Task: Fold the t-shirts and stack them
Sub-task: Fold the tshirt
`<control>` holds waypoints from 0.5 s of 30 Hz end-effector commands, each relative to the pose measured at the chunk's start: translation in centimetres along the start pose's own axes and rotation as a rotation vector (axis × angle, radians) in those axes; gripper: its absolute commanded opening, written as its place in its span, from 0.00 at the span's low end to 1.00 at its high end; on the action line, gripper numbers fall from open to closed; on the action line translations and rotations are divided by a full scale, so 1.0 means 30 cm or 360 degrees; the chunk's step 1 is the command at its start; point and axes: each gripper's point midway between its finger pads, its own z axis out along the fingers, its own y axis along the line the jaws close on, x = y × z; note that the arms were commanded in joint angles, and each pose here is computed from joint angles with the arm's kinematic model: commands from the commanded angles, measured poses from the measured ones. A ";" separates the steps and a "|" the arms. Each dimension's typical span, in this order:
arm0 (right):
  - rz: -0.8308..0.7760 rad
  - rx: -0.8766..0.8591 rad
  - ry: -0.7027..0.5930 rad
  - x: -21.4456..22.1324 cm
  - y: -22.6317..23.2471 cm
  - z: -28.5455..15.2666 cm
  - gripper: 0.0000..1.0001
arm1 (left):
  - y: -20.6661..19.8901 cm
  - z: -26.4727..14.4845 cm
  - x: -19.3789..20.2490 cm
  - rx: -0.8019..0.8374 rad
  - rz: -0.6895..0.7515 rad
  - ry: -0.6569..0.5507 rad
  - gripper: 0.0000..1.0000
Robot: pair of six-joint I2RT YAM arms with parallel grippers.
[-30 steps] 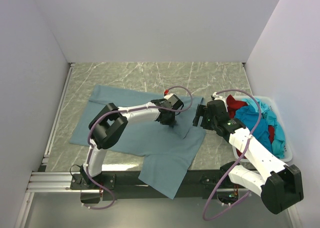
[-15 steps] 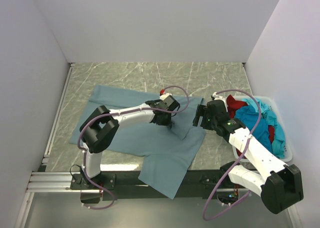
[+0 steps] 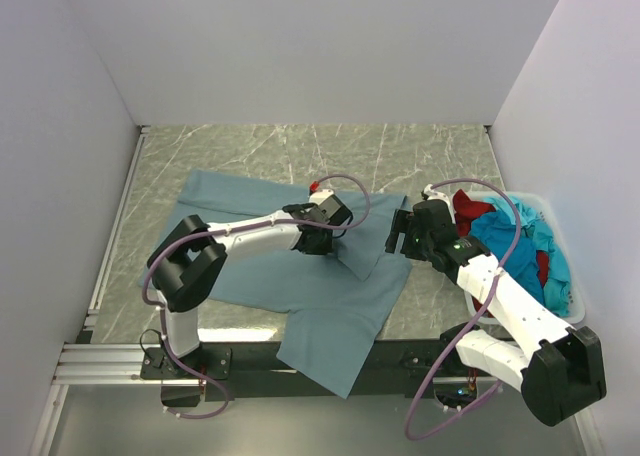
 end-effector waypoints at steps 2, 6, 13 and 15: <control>-0.0015 -0.0005 -0.0026 -0.008 -0.003 0.011 0.90 | 0.019 -0.080 -0.056 0.0014 -0.0069 -0.0139 0.00; -0.0016 -0.0007 -0.0024 -0.008 -0.003 0.012 0.90 | 0.039 -0.082 -0.051 -0.0011 -0.0071 -0.0159 0.00; -0.0025 -0.0005 -0.0006 -0.001 -0.003 0.016 0.90 | 0.075 -0.082 -0.037 -0.0074 -0.0079 -0.0158 0.01; -0.0023 -0.0005 -0.0005 -0.001 -0.003 0.017 0.90 | 0.078 -0.094 -0.052 -0.0067 -0.0115 -0.0202 0.05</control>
